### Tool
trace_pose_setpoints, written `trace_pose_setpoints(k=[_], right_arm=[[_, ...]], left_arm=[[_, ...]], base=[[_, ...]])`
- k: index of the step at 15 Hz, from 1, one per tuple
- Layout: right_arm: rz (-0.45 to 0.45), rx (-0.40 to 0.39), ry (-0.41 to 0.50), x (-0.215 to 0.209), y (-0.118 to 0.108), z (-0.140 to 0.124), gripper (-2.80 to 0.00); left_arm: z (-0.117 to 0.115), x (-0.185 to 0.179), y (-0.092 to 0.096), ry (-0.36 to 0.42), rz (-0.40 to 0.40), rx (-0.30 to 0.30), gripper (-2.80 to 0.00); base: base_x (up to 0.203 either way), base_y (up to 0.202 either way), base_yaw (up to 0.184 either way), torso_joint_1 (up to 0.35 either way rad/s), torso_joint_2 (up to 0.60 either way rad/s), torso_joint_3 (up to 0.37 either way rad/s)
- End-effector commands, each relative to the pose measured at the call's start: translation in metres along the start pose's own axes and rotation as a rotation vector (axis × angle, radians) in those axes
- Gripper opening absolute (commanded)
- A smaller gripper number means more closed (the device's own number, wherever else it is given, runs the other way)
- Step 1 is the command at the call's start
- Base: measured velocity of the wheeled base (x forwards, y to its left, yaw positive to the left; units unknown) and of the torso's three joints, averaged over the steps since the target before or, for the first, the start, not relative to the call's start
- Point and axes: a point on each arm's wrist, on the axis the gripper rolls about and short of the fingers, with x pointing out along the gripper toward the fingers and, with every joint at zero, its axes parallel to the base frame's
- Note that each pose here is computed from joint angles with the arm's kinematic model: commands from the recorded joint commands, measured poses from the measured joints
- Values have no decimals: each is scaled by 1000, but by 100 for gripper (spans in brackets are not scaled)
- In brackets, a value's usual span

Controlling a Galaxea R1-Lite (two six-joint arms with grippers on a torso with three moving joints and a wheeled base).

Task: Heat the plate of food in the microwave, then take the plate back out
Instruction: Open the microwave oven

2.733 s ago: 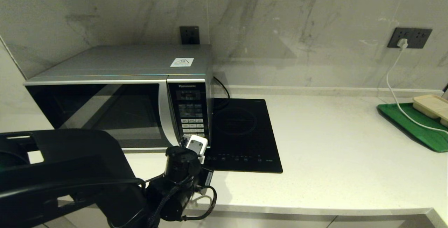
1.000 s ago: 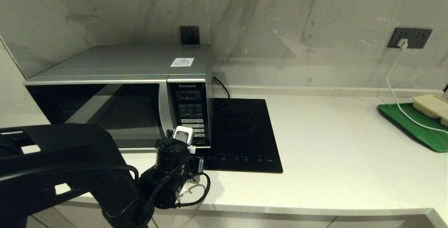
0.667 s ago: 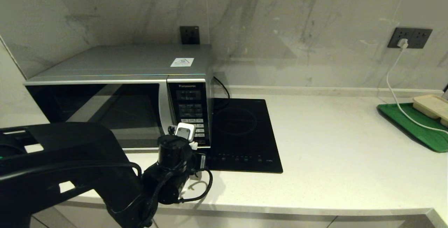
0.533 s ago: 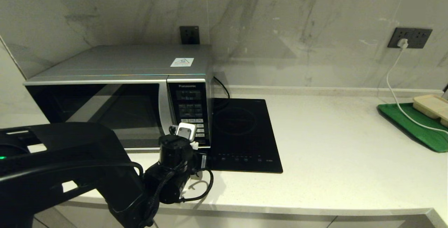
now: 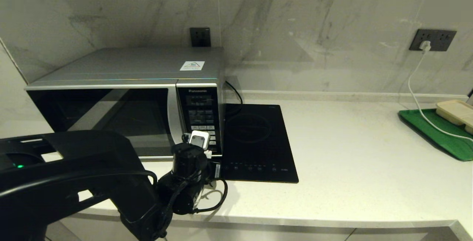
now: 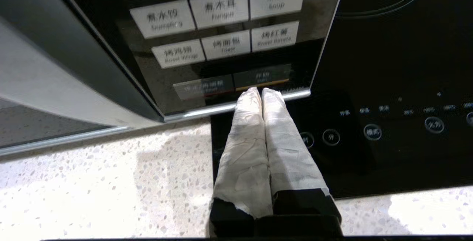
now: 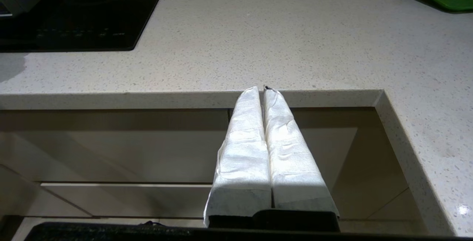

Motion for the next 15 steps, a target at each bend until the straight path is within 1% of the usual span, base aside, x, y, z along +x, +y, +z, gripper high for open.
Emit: trace_pose_setpoints(k=[1,7,15], right_arm=[[1,1,1,0,0,0,-280],[1,1,1,0,0,0,-280],[1,1,1,0,0,0,-280]], left_arm=[[2,2,-1,-13,2,-7,-280],[3,3,-1,-16,2,-7,-280],[-3,8,-2,-5,7,-6,-280]], base=[[0,0,0,0,0,0],[0,0,0,0,0,0],[0,0,0,0,0,0]])
